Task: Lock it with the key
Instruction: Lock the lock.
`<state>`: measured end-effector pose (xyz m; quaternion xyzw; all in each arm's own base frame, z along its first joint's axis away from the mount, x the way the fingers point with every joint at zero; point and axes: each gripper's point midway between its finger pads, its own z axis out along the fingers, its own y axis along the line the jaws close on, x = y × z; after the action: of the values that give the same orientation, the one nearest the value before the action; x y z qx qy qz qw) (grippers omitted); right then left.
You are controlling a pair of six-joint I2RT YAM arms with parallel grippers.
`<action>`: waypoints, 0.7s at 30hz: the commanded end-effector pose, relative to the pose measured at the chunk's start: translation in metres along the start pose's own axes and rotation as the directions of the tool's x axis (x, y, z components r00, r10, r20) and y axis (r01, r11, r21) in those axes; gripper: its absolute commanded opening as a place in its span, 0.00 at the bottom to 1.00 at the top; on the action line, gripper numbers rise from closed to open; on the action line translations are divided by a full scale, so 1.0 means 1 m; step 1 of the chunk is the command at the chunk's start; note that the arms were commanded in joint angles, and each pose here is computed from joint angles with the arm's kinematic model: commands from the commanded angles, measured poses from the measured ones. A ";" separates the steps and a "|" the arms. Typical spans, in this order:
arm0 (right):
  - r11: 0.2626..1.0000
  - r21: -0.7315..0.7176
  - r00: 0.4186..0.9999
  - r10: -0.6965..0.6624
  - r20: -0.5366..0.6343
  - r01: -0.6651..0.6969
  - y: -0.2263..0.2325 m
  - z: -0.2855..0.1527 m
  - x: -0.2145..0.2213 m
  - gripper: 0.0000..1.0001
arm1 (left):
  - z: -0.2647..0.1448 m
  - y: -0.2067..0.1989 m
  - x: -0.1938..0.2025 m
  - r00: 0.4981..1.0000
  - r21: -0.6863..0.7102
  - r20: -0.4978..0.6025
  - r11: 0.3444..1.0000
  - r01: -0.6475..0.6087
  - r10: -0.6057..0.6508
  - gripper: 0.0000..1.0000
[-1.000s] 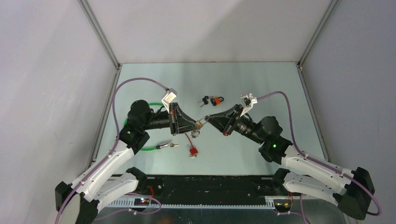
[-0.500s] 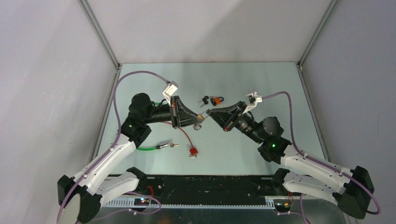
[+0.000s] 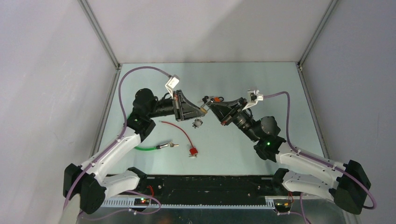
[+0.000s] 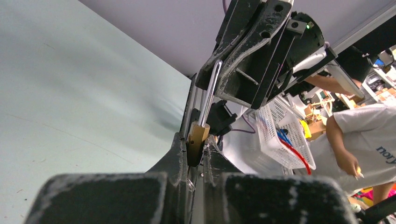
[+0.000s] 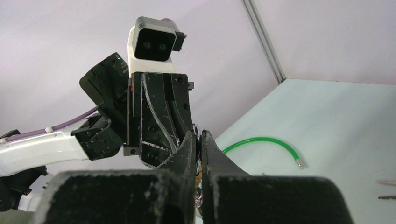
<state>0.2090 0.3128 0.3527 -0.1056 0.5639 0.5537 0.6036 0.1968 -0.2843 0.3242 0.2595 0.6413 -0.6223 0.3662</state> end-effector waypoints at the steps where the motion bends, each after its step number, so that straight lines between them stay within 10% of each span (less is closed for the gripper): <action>1: 0.955 -0.183 0.756 0.061 -0.651 -0.235 0.047 -0.077 0.166 0.00 | -0.004 0.004 -0.140 0.832 -0.198 0.524 0.976 -0.090 0.183 0.00; 13: 0.988 -0.112 0.870 0.040 -0.492 -0.108 0.011 -0.061 0.080 0.06 | 0.006 0.020 -0.055 0.940 -0.097 0.265 0.976 -0.197 0.216 0.00; 21: 0.992 -0.118 0.894 -0.084 -0.441 0.034 0.000 -0.076 0.033 0.74 | 0.000 0.028 0.001 0.960 -0.042 0.139 0.970 -0.238 0.242 0.00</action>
<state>0.1757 0.2897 0.2896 -0.2288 0.6609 0.5277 0.4820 0.2212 -0.2864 0.2881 0.2506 0.6315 -0.5987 0.4243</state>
